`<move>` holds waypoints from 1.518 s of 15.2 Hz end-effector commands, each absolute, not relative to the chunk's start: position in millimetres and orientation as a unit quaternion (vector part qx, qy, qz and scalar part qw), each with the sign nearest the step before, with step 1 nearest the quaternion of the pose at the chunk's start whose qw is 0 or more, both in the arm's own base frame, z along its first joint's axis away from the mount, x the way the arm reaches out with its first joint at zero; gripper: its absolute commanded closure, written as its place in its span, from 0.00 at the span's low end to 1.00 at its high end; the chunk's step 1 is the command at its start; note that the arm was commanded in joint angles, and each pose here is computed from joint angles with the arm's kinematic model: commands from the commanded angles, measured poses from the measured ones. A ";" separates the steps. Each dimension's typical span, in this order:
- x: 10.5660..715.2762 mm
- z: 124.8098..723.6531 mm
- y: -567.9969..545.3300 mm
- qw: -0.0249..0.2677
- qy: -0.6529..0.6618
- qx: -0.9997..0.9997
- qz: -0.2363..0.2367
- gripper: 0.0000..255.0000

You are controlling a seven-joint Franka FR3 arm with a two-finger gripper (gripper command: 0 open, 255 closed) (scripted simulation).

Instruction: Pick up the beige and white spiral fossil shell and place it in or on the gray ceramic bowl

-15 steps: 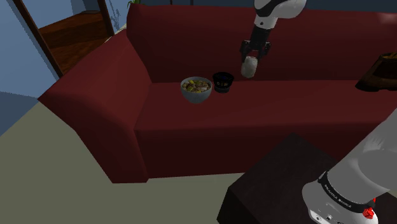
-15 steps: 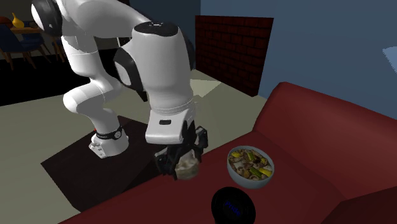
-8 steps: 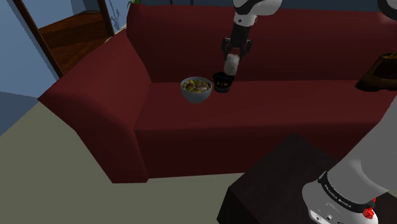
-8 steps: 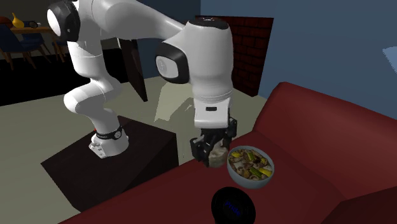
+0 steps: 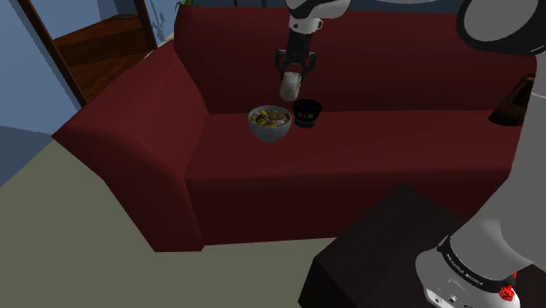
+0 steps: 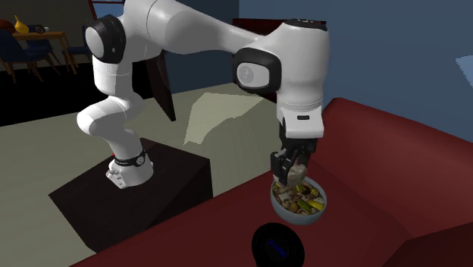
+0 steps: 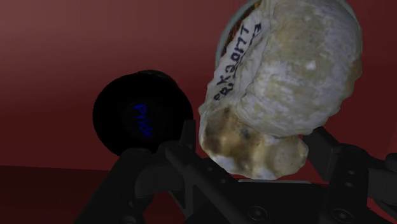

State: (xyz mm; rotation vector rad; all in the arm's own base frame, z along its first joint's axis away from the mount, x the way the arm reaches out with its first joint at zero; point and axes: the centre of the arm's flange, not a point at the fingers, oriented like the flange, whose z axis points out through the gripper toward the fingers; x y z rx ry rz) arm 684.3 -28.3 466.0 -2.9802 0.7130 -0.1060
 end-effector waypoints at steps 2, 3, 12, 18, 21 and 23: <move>711.4 466.4 0.2 0.038 0.233 -0.971 -0.035 1.00; 720.3 466.8 10.0 0.038 0.233 -0.971 -0.035 1.00; 729.8 424.9 20.6 0.038 0.233 -0.971 -0.035 1.00; 729.8 389.5 20.6 0.038 0.233 -0.971 -0.035 1.00; 729.8 389.5 20.6 0.038 0.233 -0.971 -0.035 1.00; 729.8 389.5 20.6 0.038 0.233 -0.971 -0.035 1.00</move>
